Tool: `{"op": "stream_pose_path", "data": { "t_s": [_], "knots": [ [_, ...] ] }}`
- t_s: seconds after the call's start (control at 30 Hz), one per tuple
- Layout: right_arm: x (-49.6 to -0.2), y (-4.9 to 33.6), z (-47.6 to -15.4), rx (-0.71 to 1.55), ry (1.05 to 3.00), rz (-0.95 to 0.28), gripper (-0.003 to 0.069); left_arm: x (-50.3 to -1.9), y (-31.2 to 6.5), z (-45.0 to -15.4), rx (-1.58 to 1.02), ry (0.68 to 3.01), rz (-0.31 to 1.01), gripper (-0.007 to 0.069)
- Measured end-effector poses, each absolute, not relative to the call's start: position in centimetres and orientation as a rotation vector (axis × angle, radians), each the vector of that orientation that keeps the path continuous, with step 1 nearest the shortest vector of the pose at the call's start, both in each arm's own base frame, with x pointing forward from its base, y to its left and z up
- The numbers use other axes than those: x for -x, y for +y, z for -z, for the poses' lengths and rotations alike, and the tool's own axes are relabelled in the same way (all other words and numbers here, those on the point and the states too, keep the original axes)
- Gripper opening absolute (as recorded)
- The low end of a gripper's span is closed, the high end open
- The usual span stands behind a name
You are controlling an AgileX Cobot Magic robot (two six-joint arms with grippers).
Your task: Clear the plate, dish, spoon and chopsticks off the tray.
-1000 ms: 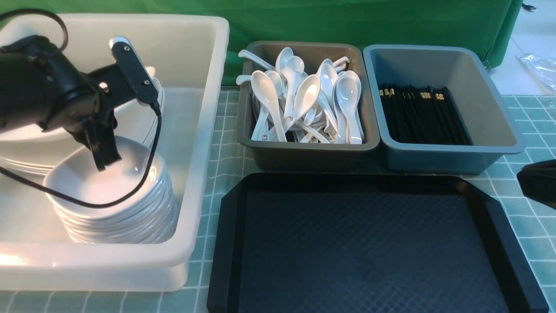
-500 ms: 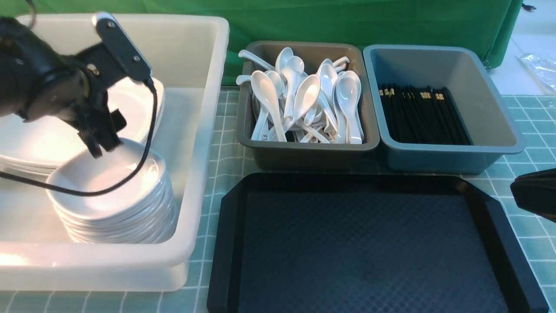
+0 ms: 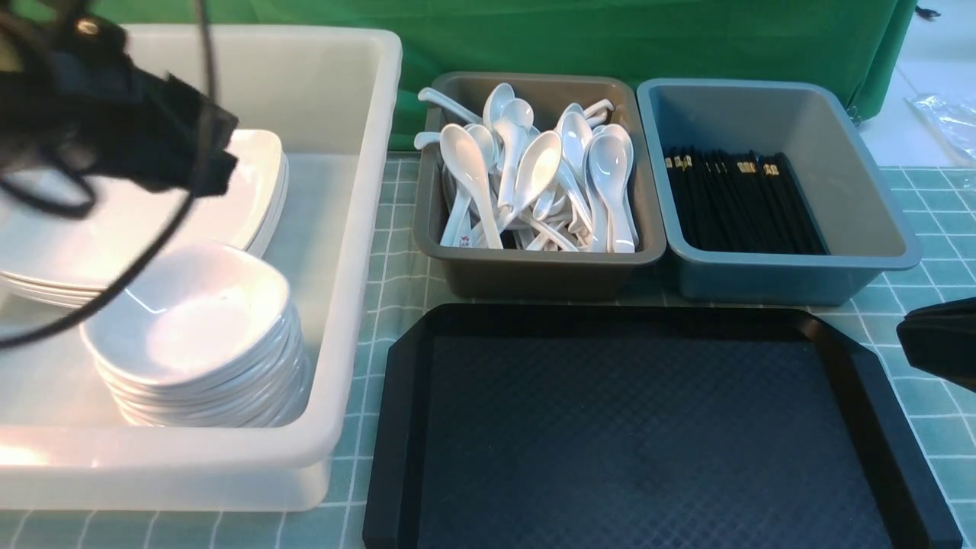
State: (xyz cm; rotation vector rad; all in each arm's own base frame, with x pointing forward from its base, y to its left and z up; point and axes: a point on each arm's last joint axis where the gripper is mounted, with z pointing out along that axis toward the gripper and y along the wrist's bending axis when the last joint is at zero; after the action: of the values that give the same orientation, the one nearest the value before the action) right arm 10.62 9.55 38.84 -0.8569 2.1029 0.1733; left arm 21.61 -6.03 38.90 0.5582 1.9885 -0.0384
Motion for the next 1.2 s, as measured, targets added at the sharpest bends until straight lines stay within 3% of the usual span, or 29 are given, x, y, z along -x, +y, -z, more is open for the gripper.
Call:
{"op": "stream_pose_path", "data": {
  "t_s": [0.03, 0.07, 0.17, 0.37, 0.63, 0.97, 1.2],
  "knots": [
    [-10.6, 9.5, -38.8, 0.855, 2.111, -0.170, 0.0028, -19.2, -6.0, -38.9, -0.545, 1.921, 0.113, 0.0092],
    [-10.6, 9.5, -38.8, 0.847, 2.119, -0.172, 0.0030, -17.8, -5.8, -39.0, -0.537, 1.876, 0.145, 0.0055],
    [-10.6, 9.4, -38.7, 0.814, 2.140, -0.185, 0.0034, -14.4, -5.6, -37.2, -0.477, 1.778, 0.264, 0.0016],
    [-10.6, 9.4, -38.7, 0.777, 2.158, -0.201, 0.0043, -10.8, -4.7, -34.4, -0.389, 1.627, 0.338, 0.0014],
    [-10.5, 9.4, -38.7, 0.760, 2.169, -0.208, 0.0059, -8.5, -3.8, -31.9, -0.370, 1.556, 0.295, 0.0014],
    [-10.6, 9.3, -38.7, 0.752, 2.172, -0.207, 0.0076, -8.6, -3.6, -30.9, -0.629, 1.568, 0.032, 0.0014],
    [-11.6, 6.6, -39.0, 0.514, 2.202, -0.157, 0.0071, -8.6, -3.6, -30.9, -0.646, 1.568, 0.015, 0.0014]
  ]
}}
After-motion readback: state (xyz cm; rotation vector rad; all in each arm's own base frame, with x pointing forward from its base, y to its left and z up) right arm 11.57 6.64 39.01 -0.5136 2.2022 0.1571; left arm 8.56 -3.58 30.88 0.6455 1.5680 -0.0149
